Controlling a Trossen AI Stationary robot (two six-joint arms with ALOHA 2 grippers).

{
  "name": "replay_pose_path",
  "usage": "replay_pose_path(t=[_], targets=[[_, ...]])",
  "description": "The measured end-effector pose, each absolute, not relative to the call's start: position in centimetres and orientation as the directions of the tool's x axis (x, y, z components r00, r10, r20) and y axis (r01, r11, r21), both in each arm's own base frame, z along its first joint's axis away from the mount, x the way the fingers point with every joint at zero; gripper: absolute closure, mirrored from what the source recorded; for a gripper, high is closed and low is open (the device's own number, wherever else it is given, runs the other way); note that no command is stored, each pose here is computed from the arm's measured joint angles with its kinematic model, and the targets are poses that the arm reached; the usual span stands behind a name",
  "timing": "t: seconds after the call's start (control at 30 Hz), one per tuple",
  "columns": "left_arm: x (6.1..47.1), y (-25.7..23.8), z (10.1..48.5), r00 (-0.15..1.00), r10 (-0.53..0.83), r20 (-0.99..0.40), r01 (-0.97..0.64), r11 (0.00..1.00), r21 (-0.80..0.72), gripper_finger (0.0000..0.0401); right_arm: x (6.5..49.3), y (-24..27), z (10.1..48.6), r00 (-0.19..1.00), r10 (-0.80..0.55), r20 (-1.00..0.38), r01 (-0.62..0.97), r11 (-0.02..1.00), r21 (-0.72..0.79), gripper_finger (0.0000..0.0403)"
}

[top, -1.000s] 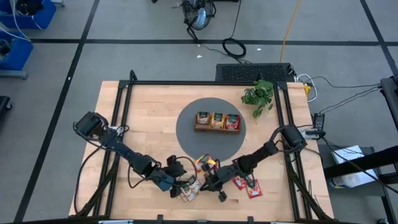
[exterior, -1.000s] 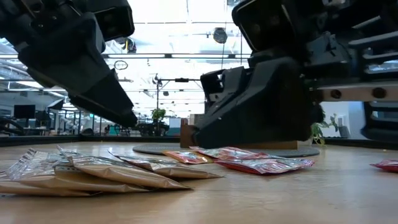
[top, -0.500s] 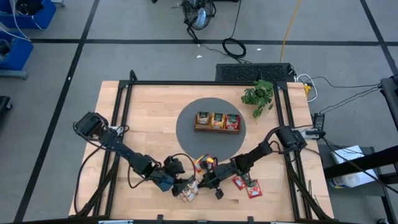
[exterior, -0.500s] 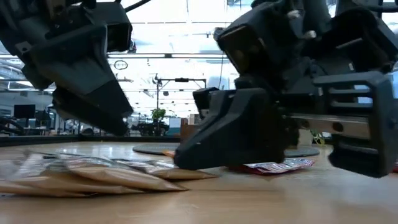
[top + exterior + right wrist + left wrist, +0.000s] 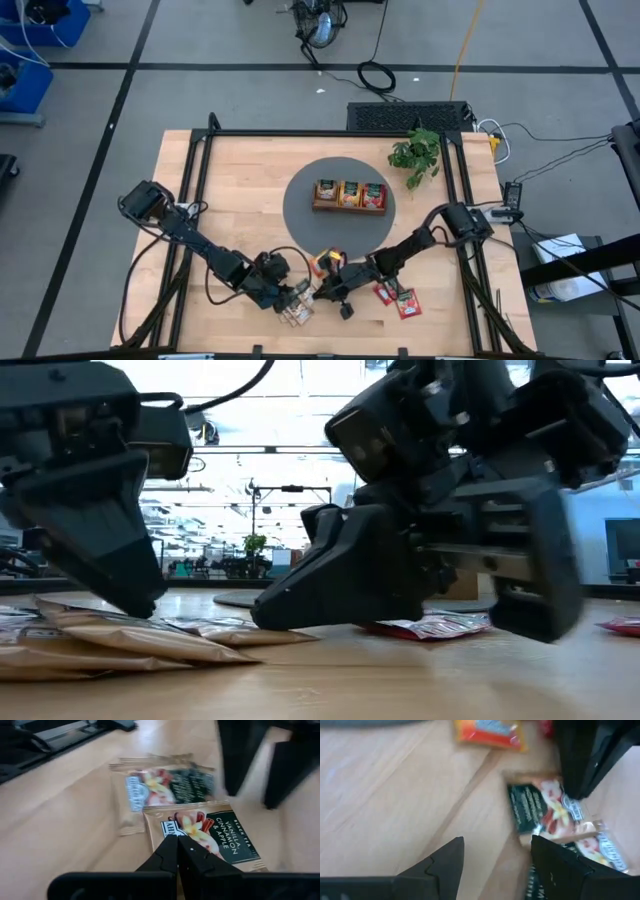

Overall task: Pick & Place Tea
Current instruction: Put the brown tea bag to the left section into the wooden organizer

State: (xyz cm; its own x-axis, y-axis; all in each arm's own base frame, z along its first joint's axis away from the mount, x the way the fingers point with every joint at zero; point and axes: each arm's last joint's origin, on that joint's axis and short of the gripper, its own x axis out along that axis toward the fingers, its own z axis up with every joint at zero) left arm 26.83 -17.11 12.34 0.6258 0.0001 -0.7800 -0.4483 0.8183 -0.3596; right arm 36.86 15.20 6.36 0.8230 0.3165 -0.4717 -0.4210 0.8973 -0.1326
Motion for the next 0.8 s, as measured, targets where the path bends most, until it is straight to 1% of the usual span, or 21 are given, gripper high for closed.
replay_pose_path(t=[0.1,0.27,0.4,0.57,0.63,0.8], targets=[[26.9,-17.2,12.4,0.623,-0.039,-0.781,-0.472,0.778,-0.415,0.0169,37.0,15.1,6.4,0.829,0.312,-0.464,-0.413,0.901,-0.131,0.0403],[27.3,-17.3,12.6,0.629,-0.094,-0.772,-0.455,0.760,-0.463,0.0169,37.0,14.9,6.4,0.832,0.306,-0.463,-0.399,0.909,-0.117,0.0403],[27.6,-17.5,11.8,0.634,-0.096,-0.767,-0.449,0.762,-0.467,0.0169,37.0,14.9,6.4,0.832,0.306,-0.463,-0.396,0.912,-0.107,0.0403],[29.0,-17.6,10.7,0.669,-0.151,-0.728,-0.393,0.759,-0.519,0.0169,37.1,14.8,6.4,0.832,0.304,-0.464,-0.394,0.913,-0.106,0.0403],[29.3,-17.5,10.5,0.685,-0.153,-0.712,-0.367,0.772,-0.519,0.0169,37.1,14.8,6.4,0.832,0.305,-0.464,-0.393,0.913,-0.105,0.0403],[29.3,-17.5,10.4,0.681,-0.159,-0.715,-0.341,0.795,-0.502,0.0169,37.0,14.7,6.3,0.832,0.303,-0.465,-0.392,0.914,-0.106,0.0403]])
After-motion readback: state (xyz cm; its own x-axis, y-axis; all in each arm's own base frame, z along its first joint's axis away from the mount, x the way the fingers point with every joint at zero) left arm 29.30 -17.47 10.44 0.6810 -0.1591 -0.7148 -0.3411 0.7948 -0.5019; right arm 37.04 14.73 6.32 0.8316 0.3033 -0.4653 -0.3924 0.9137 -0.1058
